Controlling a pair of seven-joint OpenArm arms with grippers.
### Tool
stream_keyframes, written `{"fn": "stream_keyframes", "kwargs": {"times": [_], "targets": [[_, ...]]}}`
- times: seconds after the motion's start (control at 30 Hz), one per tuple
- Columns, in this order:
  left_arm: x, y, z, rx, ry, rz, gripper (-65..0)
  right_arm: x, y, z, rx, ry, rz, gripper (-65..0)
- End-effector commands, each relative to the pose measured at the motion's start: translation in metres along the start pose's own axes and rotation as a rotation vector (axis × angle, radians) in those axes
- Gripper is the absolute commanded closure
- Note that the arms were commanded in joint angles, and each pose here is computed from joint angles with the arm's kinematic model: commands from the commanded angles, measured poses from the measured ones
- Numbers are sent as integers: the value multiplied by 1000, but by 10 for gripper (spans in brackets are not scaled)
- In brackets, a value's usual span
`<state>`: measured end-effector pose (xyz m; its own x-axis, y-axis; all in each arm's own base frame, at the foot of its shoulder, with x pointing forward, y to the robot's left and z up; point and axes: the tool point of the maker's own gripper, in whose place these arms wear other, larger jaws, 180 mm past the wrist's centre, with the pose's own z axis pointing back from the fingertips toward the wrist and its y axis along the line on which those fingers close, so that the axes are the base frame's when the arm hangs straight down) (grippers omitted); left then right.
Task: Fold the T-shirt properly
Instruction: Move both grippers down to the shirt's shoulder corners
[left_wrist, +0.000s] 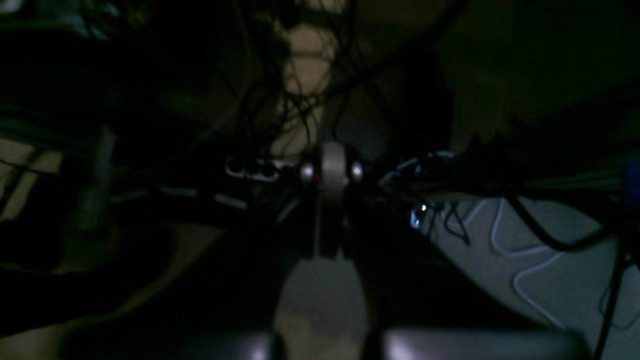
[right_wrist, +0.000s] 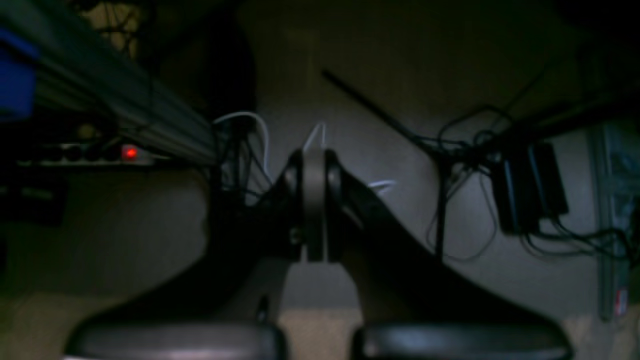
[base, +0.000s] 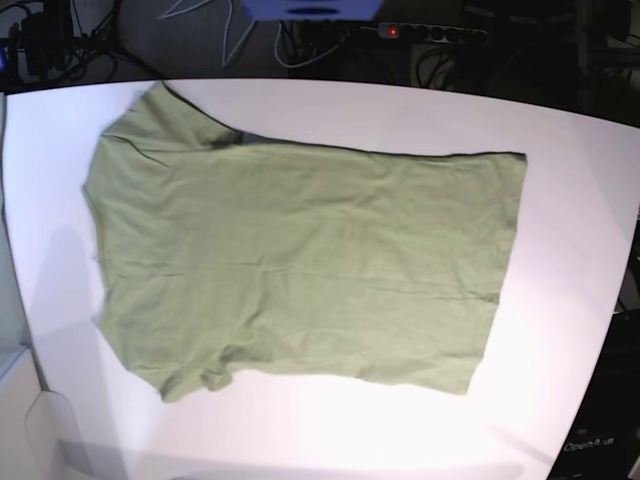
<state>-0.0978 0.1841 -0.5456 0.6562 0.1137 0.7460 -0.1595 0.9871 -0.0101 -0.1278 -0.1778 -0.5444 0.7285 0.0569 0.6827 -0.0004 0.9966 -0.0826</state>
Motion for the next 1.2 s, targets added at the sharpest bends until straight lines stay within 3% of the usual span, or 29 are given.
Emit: {"fn": "stream_keyframes", "kwargs": {"times": [0.0, 0.27, 0.57, 0.77, 0.97, 1.17], "targets": [[-6, 4, 15, 11, 18, -2, -7, 5, -11, 4, -17, -32, 24, -1], [21, 16, 15, 60, -109, 20, -7, 30, -16, 9, -10, -155, 52, -1], [112, -5, 44, -19, -366, 24, -7, 93, -18, 47, 27, -379, 107, -1], [180, -25, 33, -56, -380, 28, -7, 144, -21, 68, 15, -494, 141, -1], [250, -47, 21, -104, -411, 10, -7, 207, -30, 59, -16, -541, 184, -4], [308, -47, 4, -97, -350, -67, -7, 269, -32, 33, -41, -485, 204, -9]]}}
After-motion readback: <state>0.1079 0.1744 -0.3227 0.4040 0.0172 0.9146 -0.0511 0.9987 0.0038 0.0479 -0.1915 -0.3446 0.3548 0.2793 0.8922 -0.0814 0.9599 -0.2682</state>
